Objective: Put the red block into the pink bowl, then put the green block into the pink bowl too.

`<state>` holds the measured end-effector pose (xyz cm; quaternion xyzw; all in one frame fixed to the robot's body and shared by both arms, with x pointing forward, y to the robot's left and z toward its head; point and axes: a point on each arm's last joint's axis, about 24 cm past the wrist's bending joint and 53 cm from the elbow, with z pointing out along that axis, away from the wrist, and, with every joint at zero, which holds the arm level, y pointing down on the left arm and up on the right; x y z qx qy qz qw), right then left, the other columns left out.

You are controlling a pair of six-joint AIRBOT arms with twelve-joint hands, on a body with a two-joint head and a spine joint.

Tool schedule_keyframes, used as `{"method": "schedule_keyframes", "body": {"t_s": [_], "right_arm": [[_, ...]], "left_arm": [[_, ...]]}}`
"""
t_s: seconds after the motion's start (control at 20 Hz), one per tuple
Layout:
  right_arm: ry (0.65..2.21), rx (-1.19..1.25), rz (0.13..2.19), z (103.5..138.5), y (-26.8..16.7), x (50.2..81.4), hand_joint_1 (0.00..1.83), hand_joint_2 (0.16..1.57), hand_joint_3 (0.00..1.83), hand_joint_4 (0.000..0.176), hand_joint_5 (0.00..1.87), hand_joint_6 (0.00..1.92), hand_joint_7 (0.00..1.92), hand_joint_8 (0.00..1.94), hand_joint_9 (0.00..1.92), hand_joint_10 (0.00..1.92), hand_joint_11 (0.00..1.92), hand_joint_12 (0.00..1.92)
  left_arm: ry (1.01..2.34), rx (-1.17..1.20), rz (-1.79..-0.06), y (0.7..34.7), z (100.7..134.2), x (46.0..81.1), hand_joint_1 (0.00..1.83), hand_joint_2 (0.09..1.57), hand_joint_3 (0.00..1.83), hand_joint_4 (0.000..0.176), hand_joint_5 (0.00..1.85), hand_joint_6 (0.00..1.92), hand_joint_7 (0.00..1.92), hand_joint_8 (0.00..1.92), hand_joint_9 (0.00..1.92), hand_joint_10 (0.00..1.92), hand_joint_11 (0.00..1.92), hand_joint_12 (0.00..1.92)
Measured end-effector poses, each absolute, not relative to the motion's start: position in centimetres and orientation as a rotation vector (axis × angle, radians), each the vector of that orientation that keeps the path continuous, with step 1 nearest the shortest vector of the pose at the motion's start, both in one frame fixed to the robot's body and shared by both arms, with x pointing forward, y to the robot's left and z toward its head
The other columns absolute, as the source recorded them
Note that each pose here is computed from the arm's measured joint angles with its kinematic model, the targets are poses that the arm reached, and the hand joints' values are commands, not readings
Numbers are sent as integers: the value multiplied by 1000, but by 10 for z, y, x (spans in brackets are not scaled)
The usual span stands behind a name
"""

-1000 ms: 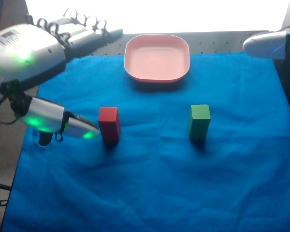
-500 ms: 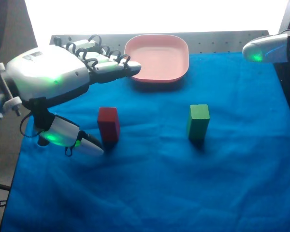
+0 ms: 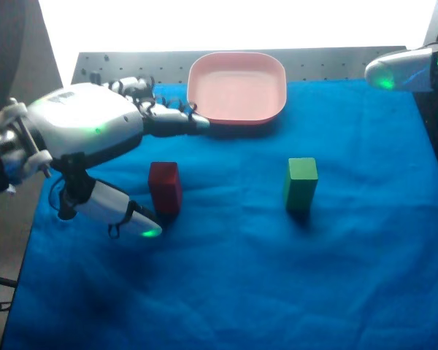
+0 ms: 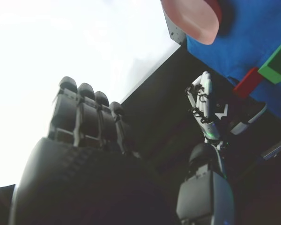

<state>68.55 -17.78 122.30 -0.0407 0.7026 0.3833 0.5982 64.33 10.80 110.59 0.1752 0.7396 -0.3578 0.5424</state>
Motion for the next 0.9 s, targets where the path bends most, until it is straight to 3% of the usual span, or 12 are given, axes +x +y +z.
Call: {"method": "schedule_keyframes", "body": {"t_s": [0.1, 0.15, 0.25, 0.35, 0.55, 0.7, 0.75, 0.8, 0.85, 0.9], "right_arm": [[1630, -95, 889, 1223, -178, 685, 94, 905, 2, 10, 0, 0, 60, 5, 52, 6, 28, 26], [1630, -94, 889, 1223, -178, 685, 96, 905, 2, 16, 0, 0, 60, 4, 49, 4, 19, 24], [1631, -93, 889, 1223, -178, 686, 110, 894, 0, 25, 0, 0, 71, 8, 52, 5, 17, 25], [1630, -93, 889, 1223, -178, 686, 95, 901, 0, 0, 0, 0, 70, 5, 37, 0, 1, 22], [1631, -90, 891, 1223, -178, 686, 90, 908, 3, 0, 0, 0, 80, 7, 43, 5, 0, 21], [1631, -89, 891, 1223, -178, 686, 100, 896, 0, 15, 0, 0, 93, 8, 44, 2, 19, 36], [1631, -87, 892, 1223, -178, 686, 97, 909, 4, 13, 0, 0, 86, 4, 36, 0, 5, 33], [1631, -87, 892, 1223, -178, 686, 92, 920, 8, 13, 0, 0, 90, 5, 53, 7, 18, 42], [1630, -87, 892, 1223, -178, 686, 87, 924, 9, 13, 0, 0, 91, 5, 60, 10, 21, 46], [1630, -88, 892, 1223, -178, 686, 87, 924, 9, 13, 0, 0, 92, 5, 61, 10, 21, 47]], "left_arm": [[1760, 419, -856, 105, 1103, 641, 927, 812, 4, 0, 417, 14, 525, 7, 623, 30, 191, 1165], [1758, 419, -857, 105, 1103, 642, 899, 819, 3, 0, 520, 32, 623, 24, 745, 66, 335, 1181], [1761, 408, -859, 104, 1101, 644, 917, 817, 1, 0, 588, 25, 695, 20, 814, 78, 405, 1204], [1763, 404, -860, 104, 1099, 645, 946, 837, 3, 0, 695, 26, 804, 26, 874, 76, 465, 1107], [1772, 389, -867, 100, 1094, 648, 1007, 892, 3, 0, 853, 34, 938, 27, 961, 71, 589, 1029], [1779, 387, -865, 101, 1091, 647, 1064, 949, 1, 0, 1029, 28, 1187, 54, 1135, 124, 680, 1181], [1782, 377, -864, 102, 1090, 649, 1144, 1009, 13, 0, 1141, 524, 1260, 51, 1189, 212, 725, 1321], [1783, 362, -861, 104, 1090, 652, 1254, 1037, 0, 0, 1098, 610, 1229, 613, 1194, 282, 714, 1354], [1782, 349, -863, 106, 1090, 654, 1270, 1053, 0, 0, 1079, 644, 1170, 832, 1140, 467, 702, 1378], [1782, 342, -860, 107, 1090, 655, 1272, 1060, 0, 0, 1066, 668, 1150, 891, 1083, 613, 695, 1390]]}}
